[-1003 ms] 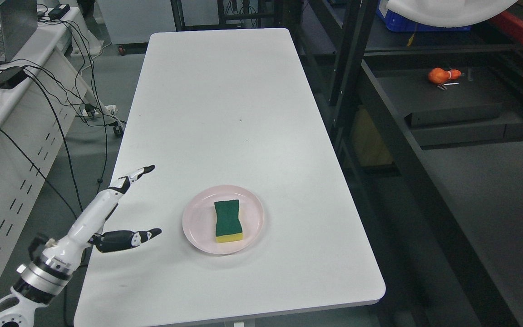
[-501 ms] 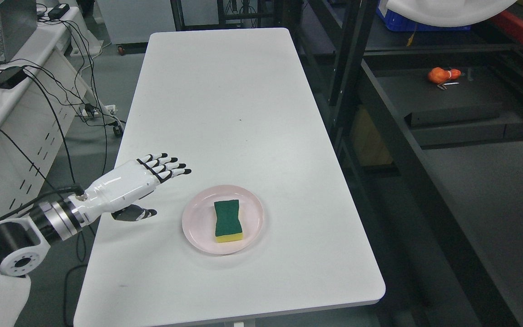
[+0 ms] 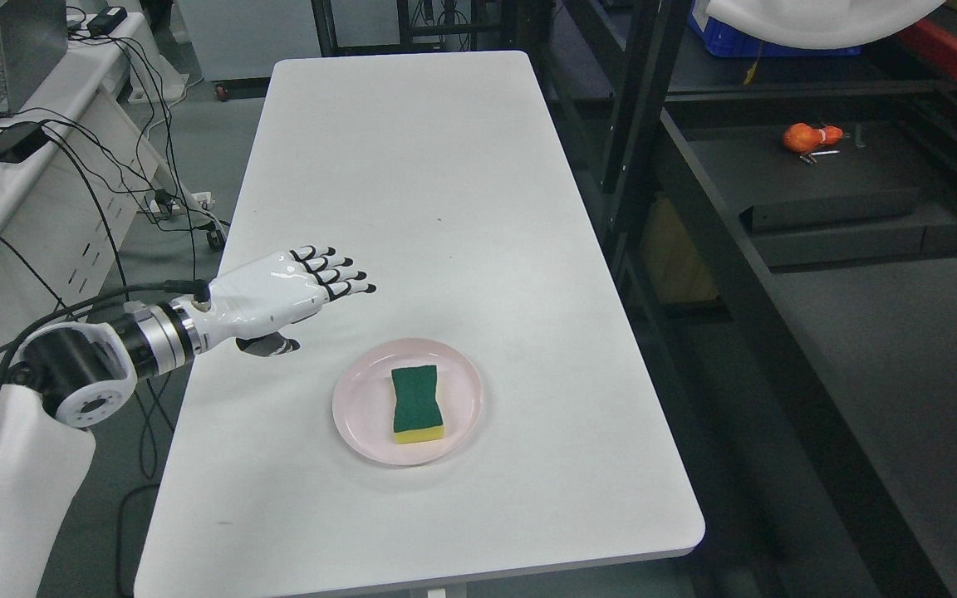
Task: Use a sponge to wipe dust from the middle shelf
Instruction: 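Reach the left hand forward toward the sponge on the pink plate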
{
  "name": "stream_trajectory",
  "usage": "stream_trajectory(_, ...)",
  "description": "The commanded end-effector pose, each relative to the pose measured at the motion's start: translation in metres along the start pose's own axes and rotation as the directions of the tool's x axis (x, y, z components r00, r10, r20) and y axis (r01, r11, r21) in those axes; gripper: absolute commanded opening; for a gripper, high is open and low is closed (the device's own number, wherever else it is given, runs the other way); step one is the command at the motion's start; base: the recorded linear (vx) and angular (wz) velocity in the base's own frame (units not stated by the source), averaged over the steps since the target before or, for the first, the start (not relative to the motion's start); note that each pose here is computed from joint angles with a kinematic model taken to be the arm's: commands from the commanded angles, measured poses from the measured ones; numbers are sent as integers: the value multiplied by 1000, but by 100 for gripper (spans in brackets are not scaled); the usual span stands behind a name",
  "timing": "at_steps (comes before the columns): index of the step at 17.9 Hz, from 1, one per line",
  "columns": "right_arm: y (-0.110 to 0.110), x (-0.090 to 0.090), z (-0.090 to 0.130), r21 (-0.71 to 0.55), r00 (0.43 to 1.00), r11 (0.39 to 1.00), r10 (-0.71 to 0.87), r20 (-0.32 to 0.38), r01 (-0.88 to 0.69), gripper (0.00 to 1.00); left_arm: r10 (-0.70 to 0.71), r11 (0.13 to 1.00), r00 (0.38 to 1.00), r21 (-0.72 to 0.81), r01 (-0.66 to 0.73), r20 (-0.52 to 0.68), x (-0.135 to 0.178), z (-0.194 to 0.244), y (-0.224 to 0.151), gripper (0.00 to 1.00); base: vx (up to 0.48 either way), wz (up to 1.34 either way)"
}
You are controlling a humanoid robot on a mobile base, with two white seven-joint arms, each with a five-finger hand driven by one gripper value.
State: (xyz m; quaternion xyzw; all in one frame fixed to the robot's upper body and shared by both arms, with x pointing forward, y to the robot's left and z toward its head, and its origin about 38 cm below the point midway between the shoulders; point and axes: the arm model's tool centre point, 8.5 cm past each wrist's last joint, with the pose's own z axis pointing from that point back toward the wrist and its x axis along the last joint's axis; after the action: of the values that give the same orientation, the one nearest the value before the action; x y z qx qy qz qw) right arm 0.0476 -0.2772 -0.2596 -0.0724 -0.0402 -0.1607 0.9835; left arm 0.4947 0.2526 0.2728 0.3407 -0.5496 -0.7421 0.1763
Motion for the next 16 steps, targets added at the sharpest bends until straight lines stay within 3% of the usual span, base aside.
stream_trajectory(1, -10, 2, -1, -15, 999, 1000, 3, -50, -4, 100, -48, 995, 988, -84, 61, 149, 41, -55, -4, 95, 0, 0)
stream_trajectory(9, -10, 3, -1, -14, 999, 1000, 3, -48, -4, 100, -6, 992, 997, -127, 16, 82, 25, -36, -29, 95, 0, 0)
stream_trajectory(16, -10, 3, -1, -14, 999, 1000, 3, -48, -4, 100, -7, 988, 986, -151, 33, 168, 64, -62, -39, 95, 0, 0)
